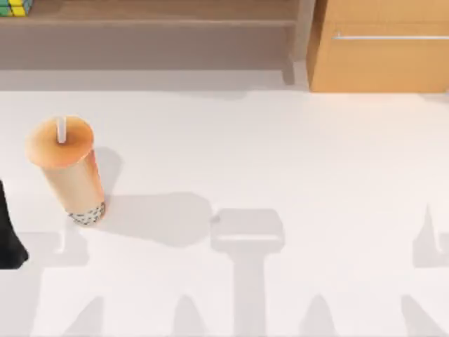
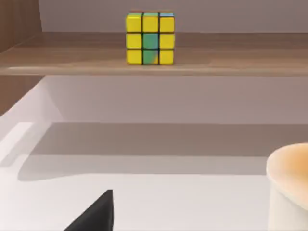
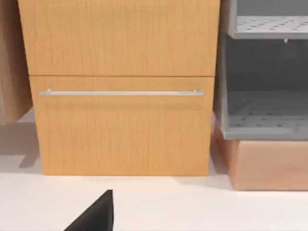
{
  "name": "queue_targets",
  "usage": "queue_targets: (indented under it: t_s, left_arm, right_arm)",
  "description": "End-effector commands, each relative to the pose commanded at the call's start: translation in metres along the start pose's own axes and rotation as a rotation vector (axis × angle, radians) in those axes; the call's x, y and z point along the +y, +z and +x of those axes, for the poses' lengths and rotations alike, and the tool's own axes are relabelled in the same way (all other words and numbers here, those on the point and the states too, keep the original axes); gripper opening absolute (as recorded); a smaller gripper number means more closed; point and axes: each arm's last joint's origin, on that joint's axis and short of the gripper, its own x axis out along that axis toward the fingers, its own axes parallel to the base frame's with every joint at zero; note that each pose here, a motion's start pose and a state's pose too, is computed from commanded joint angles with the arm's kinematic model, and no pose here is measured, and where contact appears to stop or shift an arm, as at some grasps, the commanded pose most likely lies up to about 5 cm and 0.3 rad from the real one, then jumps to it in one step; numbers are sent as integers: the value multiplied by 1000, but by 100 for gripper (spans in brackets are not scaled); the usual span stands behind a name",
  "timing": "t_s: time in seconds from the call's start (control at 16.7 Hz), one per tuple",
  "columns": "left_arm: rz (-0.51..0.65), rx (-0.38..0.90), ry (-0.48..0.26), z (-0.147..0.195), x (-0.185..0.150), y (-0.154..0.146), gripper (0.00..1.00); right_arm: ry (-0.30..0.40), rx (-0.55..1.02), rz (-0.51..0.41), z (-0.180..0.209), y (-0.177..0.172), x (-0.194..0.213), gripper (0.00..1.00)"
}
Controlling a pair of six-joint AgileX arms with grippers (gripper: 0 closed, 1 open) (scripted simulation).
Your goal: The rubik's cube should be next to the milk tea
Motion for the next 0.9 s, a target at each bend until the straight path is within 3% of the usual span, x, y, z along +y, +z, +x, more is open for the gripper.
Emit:
queue_targets:
  t_s: [0.24,0.54,0.72,0.9]
  left_arm:
    - [-1,-16,-4,1,0,7,100]
    - [-6,-82,-22,16,1,52,100]
    - [-9,-82,-30,48,3,79,100]
    - [-12,-36,-30,102,8,88,100]
  right_arm:
    - [0,0,0,0,0,0,100]
    - [0,0,0,0,0,0,100]
    - [0,0,0,0,0,0,100]
    - [0,0,0,0,0,0,100]
